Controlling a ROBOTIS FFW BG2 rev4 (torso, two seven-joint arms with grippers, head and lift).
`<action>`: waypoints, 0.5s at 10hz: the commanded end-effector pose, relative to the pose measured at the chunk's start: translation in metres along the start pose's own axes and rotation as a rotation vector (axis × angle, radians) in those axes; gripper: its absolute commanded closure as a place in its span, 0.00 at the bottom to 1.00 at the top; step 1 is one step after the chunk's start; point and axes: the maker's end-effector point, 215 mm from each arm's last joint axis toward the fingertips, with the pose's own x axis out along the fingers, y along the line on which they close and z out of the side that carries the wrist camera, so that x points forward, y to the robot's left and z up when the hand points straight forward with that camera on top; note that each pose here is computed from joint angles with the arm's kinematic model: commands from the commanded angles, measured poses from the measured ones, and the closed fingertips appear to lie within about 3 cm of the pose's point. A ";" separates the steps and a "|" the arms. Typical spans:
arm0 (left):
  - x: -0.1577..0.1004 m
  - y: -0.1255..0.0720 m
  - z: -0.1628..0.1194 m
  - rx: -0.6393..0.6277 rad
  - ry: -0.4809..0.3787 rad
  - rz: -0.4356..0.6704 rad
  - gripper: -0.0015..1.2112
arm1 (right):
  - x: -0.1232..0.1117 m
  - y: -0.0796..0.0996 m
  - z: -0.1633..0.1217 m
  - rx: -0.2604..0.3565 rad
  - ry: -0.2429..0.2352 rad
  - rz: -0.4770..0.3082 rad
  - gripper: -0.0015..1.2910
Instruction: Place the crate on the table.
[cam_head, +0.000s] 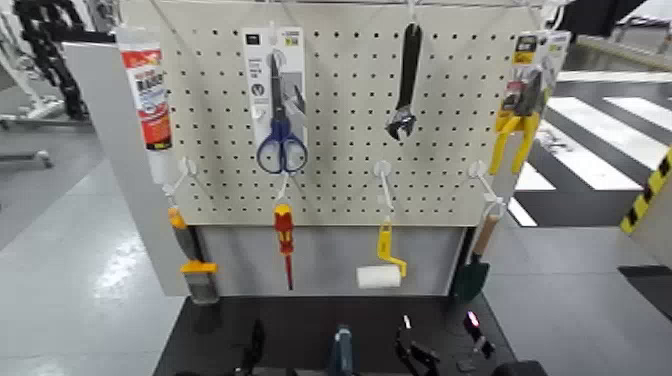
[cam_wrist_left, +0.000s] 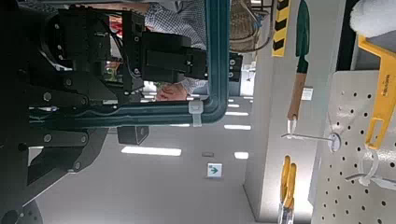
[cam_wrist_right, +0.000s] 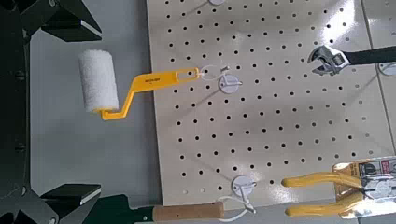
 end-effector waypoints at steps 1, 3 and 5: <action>-0.001 0.000 0.000 0.001 -0.002 -0.001 0.98 | 0.000 0.000 0.000 0.000 0.001 0.000 0.12; -0.002 0.000 0.001 0.000 -0.005 0.001 0.98 | 0.000 0.001 0.000 0.001 0.000 0.002 0.12; -0.006 0.001 0.001 0.001 -0.005 0.013 0.98 | 0.001 0.002 0.000 0.002 0.000 0.001 0.12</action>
